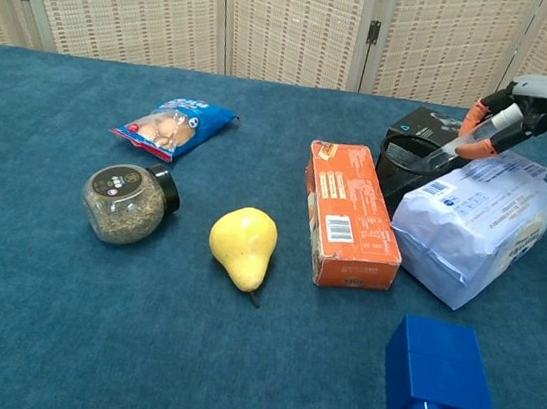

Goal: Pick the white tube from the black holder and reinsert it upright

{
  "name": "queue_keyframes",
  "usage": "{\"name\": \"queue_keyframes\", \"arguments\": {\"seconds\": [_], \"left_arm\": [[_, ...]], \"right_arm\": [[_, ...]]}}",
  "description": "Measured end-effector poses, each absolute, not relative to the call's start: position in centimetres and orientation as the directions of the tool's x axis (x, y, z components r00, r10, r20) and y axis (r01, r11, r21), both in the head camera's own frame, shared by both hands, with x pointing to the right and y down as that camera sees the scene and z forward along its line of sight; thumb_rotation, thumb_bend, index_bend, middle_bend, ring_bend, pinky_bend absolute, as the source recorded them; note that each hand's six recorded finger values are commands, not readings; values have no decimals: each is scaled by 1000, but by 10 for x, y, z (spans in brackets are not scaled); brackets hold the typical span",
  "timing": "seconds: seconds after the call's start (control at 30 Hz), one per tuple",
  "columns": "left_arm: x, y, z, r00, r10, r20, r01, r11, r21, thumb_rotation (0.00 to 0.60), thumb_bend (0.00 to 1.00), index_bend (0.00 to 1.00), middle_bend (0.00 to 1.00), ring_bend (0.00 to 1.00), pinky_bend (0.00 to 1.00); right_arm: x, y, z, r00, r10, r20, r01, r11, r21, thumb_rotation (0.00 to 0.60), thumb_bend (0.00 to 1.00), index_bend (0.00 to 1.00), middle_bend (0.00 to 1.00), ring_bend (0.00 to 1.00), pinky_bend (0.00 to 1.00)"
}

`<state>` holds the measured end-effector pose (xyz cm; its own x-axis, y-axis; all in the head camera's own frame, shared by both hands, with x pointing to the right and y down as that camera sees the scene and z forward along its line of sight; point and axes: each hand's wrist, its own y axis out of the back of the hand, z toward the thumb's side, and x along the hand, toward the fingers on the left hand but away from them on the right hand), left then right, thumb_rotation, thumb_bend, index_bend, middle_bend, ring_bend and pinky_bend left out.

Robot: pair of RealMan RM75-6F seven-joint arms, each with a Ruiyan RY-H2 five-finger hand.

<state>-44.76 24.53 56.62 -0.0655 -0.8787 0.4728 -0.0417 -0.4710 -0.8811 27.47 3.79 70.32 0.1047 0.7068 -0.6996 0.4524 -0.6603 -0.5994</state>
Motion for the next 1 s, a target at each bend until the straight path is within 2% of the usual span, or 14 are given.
{"name": "queue_keyframes", "arguments": {"seconds": [0.3,0.53,0.67,0.87,1.0], "left_arm": [[-448,245,567,-68,-879,472,-45,-469,-882,600,321,198,112,56,93],[-449,246,567,-71,-878,473,-47,-470,-881,600,322,198,112,56,93],[-448,245,567,-66,-879,472,-47,-469,-882,600,321,198,112,56,93],[-445,244,566,-58,-882,468,-49,-466,-883,600,321,198,112,56,93],[-443,243,566,-52,-882,469,-50,-466,-883,600,320,198,112,56,93]], "right_arm": [[273,36,700,110,727,-678,467,-640,-610,600,381,629,371,114,105],[267,35,691,159,749,-644,518,-618,-591,600,385,632,389,114,102],[266,36,680,211,783,-586,582,-582,-568,600,386,633,405,120,97],[272,38,659,266,836,-480,748,-493,-445,600,386,641,423,149,97],[283,41,645,285,860,-423,851,-430,-302,600,387,641,424,153,97]]}}
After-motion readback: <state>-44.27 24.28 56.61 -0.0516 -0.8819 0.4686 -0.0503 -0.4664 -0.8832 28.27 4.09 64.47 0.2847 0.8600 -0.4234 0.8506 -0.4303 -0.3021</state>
